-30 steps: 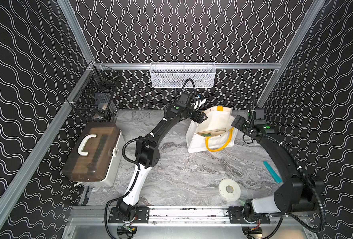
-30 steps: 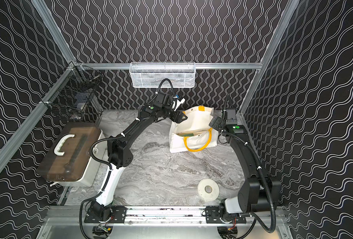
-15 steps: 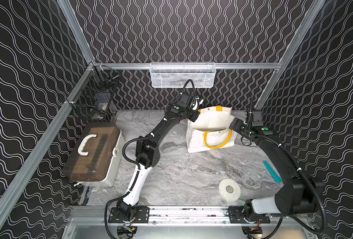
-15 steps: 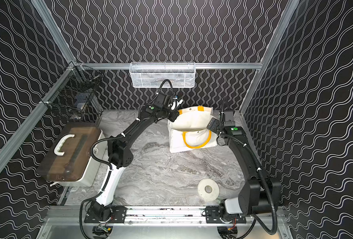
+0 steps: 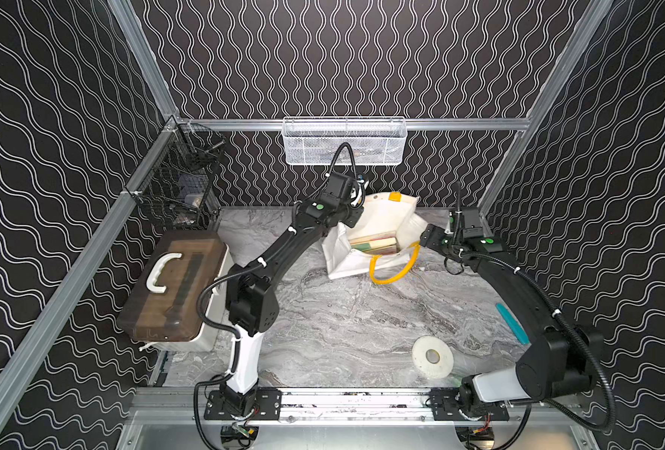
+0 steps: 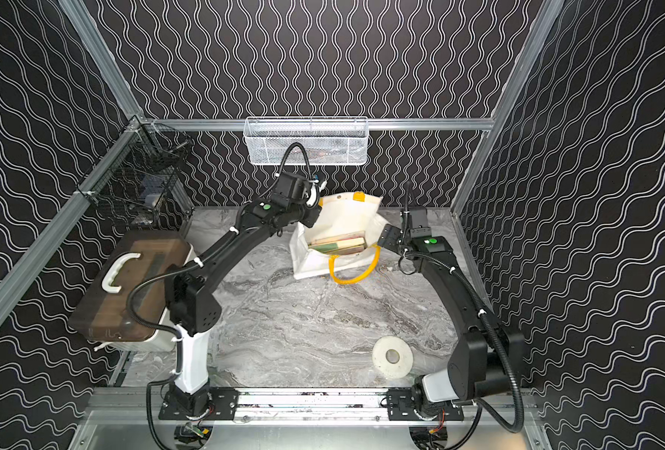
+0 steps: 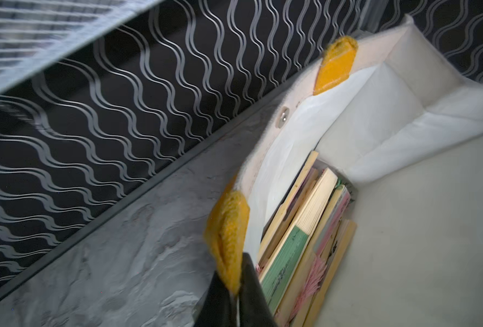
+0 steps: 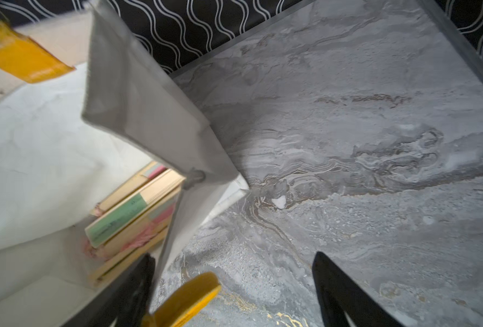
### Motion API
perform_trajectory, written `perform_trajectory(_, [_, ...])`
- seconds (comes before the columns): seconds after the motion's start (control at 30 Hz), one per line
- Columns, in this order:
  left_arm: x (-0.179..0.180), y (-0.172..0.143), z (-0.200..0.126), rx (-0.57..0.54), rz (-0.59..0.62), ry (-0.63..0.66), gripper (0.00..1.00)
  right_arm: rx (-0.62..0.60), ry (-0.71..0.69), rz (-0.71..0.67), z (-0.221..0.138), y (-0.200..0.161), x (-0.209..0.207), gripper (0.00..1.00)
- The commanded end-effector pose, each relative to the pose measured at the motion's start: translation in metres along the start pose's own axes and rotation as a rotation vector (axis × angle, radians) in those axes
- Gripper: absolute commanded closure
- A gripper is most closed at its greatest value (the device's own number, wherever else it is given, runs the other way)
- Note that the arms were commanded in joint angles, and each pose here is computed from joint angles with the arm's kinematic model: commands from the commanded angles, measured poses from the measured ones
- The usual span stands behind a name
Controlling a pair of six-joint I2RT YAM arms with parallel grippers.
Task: Take out the folding fans from the tote bags
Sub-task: Adjust the canvas bag at the center of the board.
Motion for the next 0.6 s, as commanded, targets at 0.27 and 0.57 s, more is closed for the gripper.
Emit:
perform_trajectory(0.27, [0.06, 0.019, -0.074, -0.339, -0.032, 0.383, 1.0, 0.044, 0.15, -0.042, 0.023, -0.01, 0.041, 0.09])
perform_trajectory(0.57, [0.049, -0.012, -0.098, -0.377, -0.092, 0.311, 1.0, 0.061, 0.173, -0.097, 0.01, -0.015, 0.054, 0.09])
Point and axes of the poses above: each gripper's point midway between its finger pads, its own z axis out along the fingers, its own x axis along the line the jaws close on, y = z × x, the point moved 7 cm from there along -z, back along the fingers, and after that the axes turned 1 degree about -z, right-handed, at the moved point
